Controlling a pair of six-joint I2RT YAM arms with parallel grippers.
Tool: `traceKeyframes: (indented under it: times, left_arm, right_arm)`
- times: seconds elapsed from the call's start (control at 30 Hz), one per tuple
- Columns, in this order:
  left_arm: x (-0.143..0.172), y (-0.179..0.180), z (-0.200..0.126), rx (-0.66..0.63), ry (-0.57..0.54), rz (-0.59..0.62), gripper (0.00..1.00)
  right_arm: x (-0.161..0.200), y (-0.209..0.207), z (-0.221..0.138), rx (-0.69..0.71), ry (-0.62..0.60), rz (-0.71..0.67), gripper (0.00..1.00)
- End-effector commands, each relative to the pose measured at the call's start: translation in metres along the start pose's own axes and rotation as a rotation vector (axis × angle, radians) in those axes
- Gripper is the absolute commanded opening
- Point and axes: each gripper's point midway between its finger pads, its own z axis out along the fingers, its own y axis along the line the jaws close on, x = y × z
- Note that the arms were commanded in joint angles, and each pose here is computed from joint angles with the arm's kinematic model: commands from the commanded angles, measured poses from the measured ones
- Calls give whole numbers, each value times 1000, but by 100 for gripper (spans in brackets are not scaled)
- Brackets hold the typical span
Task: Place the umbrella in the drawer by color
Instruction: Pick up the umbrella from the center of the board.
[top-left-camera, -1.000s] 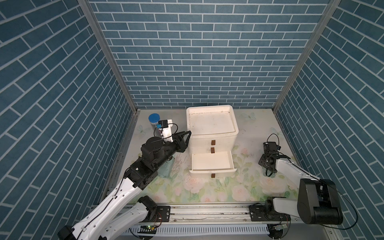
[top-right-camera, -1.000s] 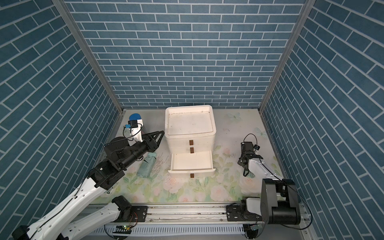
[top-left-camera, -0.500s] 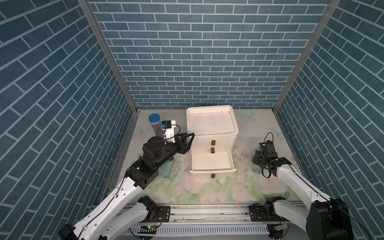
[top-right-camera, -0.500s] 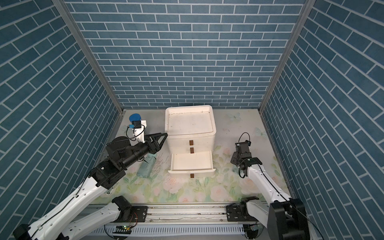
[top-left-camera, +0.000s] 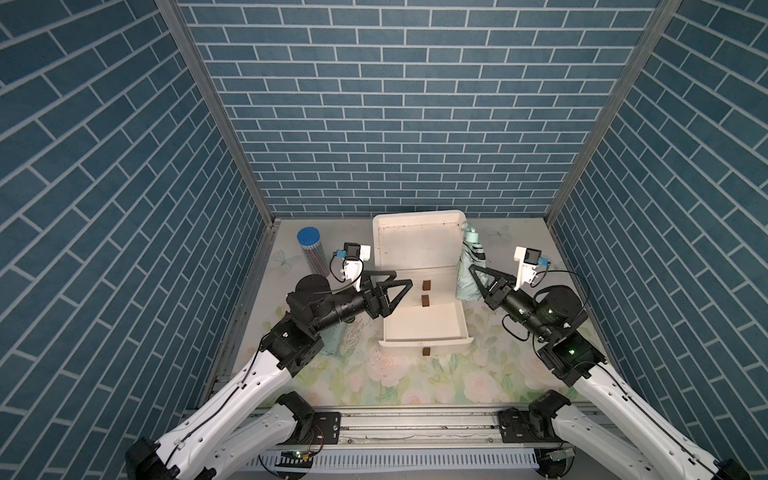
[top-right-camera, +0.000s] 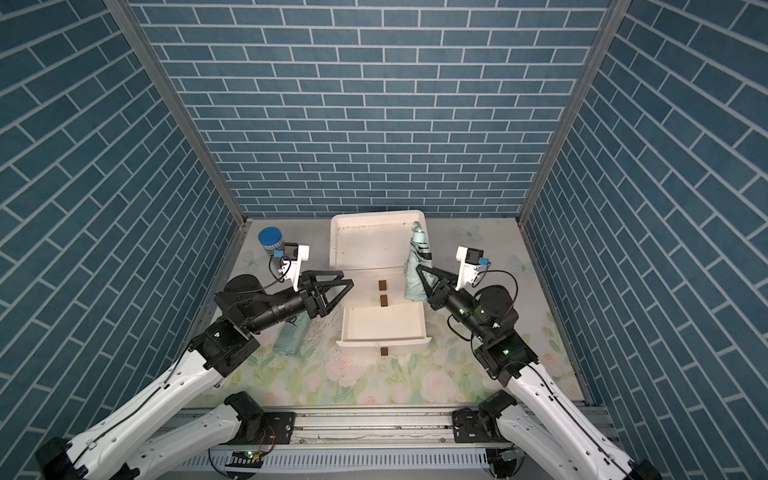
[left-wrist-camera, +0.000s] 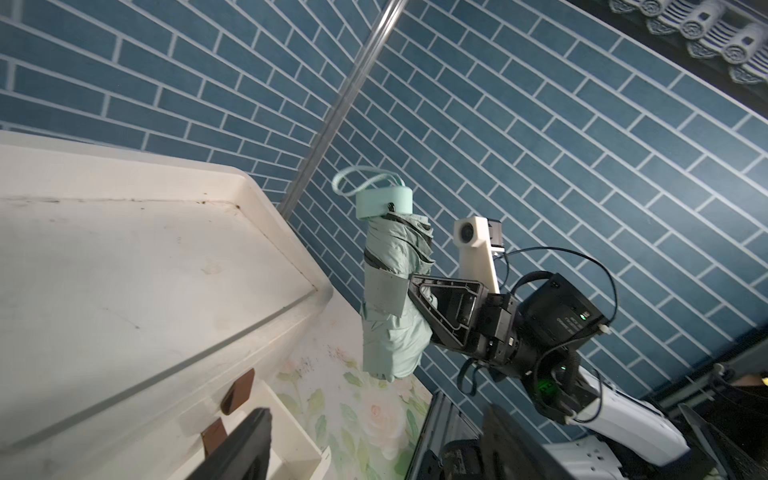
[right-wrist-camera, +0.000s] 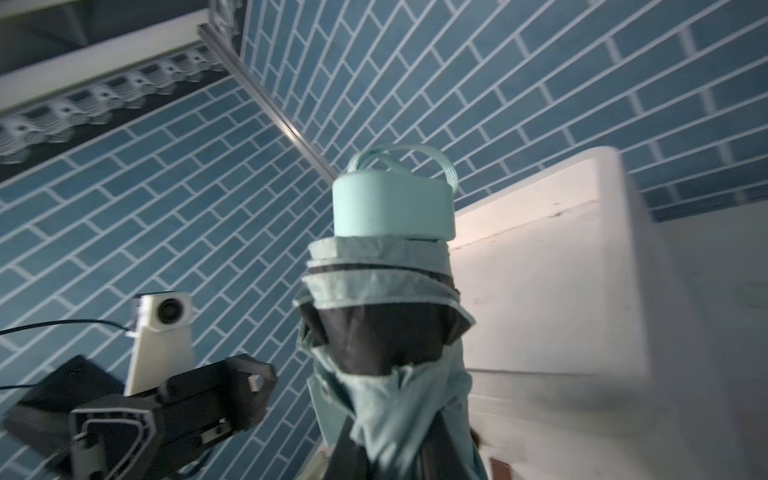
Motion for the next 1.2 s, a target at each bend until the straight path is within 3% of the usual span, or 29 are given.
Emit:
traceKeyframes:
  times: [0.0, 0.23, 0.43, 0.6, 0.73, 0.83, 0.87, 0.93, 0.97, 1.03, 1.17]
  left_arm:
    - [8, -21, 5, 117, 30, 26, 83]
    - [13, -24, 12, 128, 39, 39, 87]
    - [14, -32, 13, 159, 49, 52, 83]
    - [17, -34, 15, 172, 68, 51, 64]
    - [18, -30, 21, 146, 89, 61, 40]
    - [16, -23, 23, 100, 91, 78, 27]
    - [16, -20, 24, 80, 93, 83, 24]
    - [14, -8, 24, 9, 93, 100, 16]
    - [15, -2, 25, -27, 100, 114, 13]
    - [16, 11, 26, -98, 122, 143, 9]
    - [25, 38, 25, -248, 211, 235, 7]
  right_arm:
    - [-22, 84, -5, -394, -92, 53, 0]
    - [-4, 128, 13, -560, -39, 94, 0]
    - [8, 132, 20, -612, -24, 155, 0]
    - [18, 128, 28, -612, -11, 201, 0]
    - [26, 123, 35, -592, 3, 217, 0]
    - [28, 115, 37, -547, -1, 216, 6]
    - [29, 111, 38, -521, 1, 211, 9]
    - [32, 97, 43, -413, 16, 187, 30]
    - [34, 84, 48, -315, 28, 168, 42]
    - [34, 52, 50, -89, 46, 117, 55]
    - [19, -29, 9, 451, 28, 13, 65]
